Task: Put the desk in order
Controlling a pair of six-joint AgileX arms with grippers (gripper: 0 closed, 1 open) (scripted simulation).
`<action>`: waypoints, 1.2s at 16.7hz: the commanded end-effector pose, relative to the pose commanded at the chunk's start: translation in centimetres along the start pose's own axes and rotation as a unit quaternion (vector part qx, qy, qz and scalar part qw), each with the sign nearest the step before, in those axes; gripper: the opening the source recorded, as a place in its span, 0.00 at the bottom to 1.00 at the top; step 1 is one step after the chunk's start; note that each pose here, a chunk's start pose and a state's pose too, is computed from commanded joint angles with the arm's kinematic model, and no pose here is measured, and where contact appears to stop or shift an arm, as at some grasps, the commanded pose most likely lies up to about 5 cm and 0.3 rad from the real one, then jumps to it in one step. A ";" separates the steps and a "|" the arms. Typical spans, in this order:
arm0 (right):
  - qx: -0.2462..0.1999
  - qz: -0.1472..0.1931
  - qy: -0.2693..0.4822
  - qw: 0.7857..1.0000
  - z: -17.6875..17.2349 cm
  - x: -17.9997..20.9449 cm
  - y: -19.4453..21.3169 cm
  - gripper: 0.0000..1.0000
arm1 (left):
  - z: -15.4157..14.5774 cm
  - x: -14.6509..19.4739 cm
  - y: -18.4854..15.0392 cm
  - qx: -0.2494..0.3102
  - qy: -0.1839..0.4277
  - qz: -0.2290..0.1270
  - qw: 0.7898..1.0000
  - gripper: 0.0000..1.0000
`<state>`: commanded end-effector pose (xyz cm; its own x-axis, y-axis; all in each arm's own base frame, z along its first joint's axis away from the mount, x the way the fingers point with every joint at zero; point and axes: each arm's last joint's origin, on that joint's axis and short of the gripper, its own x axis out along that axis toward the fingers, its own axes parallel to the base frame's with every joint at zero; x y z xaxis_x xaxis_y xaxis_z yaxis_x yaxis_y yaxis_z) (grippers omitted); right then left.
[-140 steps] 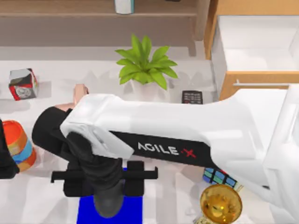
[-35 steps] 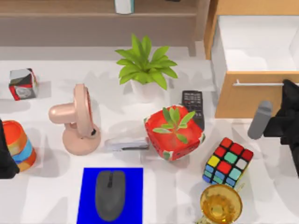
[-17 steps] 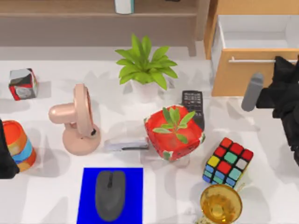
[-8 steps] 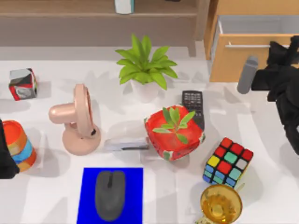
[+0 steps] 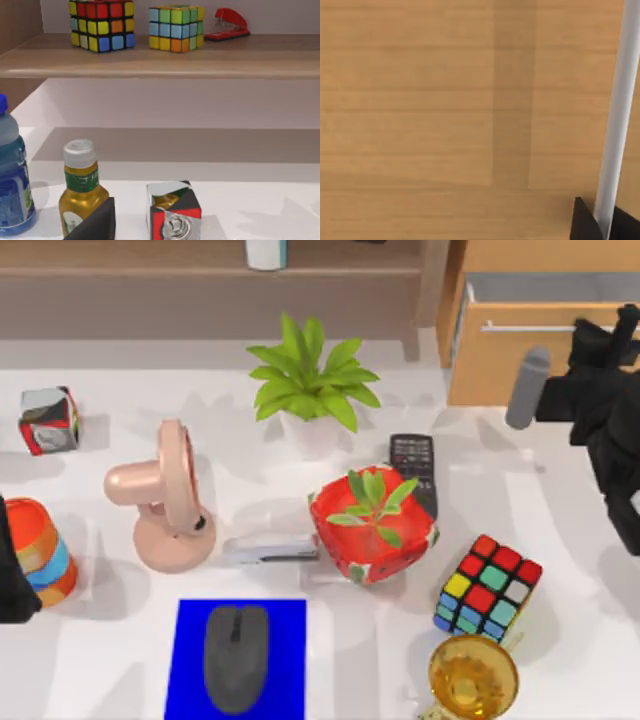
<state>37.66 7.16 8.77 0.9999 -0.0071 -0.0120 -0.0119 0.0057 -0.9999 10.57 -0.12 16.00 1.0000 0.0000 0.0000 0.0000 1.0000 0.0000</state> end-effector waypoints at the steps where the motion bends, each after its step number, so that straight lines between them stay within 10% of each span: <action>1: 0.000 0.004 0.001 1.000 -0.1 0.3 0.2 0.00 | 0.0 0.0 0.0 0.000 0.000 0.000 1.000 1.00; 13: 0.000 -0.001 0.000 1.000 0.0 6.3 -0.1 0.00 | 0.0 0.0 0.0 0.000 0.000 0.000 1.000 1.00; 20: 0.000 -0.001 0.000 1.000 0.0 6.3 -0.1 0.53 | 0.0 0.0 0.0 0.000 0.000 0.000 1.000 1.00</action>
<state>43.92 7.12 8.83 0.9999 -0.0062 -0.0097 -0.0097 0.0056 -0.9999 10.57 -0.12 16.00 1.0000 0.0000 0.0000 0.0000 1.0000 0.0000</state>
